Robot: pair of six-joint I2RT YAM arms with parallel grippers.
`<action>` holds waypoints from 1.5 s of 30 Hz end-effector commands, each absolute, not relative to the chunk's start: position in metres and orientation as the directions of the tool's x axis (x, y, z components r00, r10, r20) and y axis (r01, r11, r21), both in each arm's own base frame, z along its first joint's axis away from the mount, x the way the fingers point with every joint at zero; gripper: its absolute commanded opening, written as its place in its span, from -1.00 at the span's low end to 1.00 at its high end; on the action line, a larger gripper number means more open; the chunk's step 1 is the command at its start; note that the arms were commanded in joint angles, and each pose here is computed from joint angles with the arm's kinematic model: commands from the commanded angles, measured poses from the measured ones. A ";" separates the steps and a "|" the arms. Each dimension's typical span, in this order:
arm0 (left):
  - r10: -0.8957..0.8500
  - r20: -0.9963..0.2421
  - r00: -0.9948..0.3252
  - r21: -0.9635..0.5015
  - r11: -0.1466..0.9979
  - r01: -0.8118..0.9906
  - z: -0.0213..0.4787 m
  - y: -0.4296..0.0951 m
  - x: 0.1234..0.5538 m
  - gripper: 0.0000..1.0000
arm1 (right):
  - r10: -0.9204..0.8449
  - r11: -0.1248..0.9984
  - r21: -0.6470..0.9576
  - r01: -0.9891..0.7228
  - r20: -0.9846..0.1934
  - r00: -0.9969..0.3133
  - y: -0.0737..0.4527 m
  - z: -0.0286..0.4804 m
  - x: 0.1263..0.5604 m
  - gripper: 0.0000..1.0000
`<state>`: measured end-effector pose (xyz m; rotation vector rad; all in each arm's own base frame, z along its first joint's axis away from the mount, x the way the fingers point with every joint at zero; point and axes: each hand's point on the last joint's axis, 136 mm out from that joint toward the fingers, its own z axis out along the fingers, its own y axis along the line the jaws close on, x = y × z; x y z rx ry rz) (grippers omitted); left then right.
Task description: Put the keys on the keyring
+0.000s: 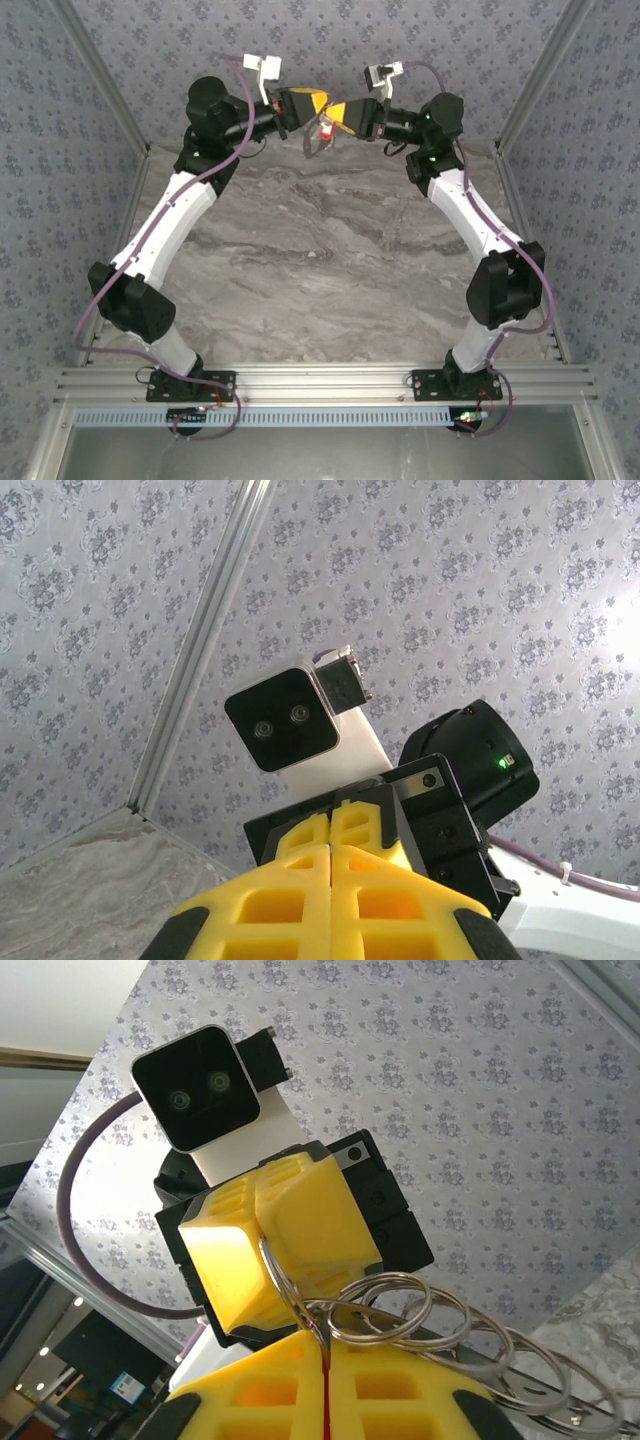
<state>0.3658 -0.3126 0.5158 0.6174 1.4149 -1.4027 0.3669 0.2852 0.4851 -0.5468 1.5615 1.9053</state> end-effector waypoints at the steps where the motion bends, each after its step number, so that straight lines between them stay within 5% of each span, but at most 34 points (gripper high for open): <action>1: -0.343 -0.886 -0.312 -0.380 0.153 0.912 0.539 -0.315 0.353 -1.00 | 0.198 -0.132 0.704 -0.698 -0.672 -0.714 0.282 0.493 0.365 -0.56; 10: -0.469 -0.824 -0.317 -0.421 0.134 0.897 0.557 -0.308 0.365 -1.00 | 0.219 -0.079 0.736 -0.673 -0.645 -0.732 0.266 0.475 0.375 -0.59; 14: -0.482 -0.817 -0.316 -0.421 0.124 0.898 0.563 -0.309 0.366 -1.00 | 0.221 -0.081 0.733 -0.675 -0.648 -0.729 0.265 0.476 0.375 -0.88; 26: -0.504 -0.801 -0.323 -0.430 0.109 0.896 0.565 -0.315 0.372 -1.00 | 0.193 -0.123 0.724 -0.679 -0.654 -0.732 0.280 0.485 0.368 -1.00; 32: -0.512 -0.797 -0.320 -0.429 0.107 0.897 0.568 -0.315 0.372 -1.00 | 0.191 -0.105 0.752 -0.651 -0.627 -0.755 0.277 0.472 0.375 -0.45; 45: -0.534 -0.787 -0.310 -0.424 0.102 0.900 0.579 -0.311 0.370 -1.00 | 0.283 0.186 0.776 -0.602 -0.629 -0.724 0.213 0.438 0.381 -0.21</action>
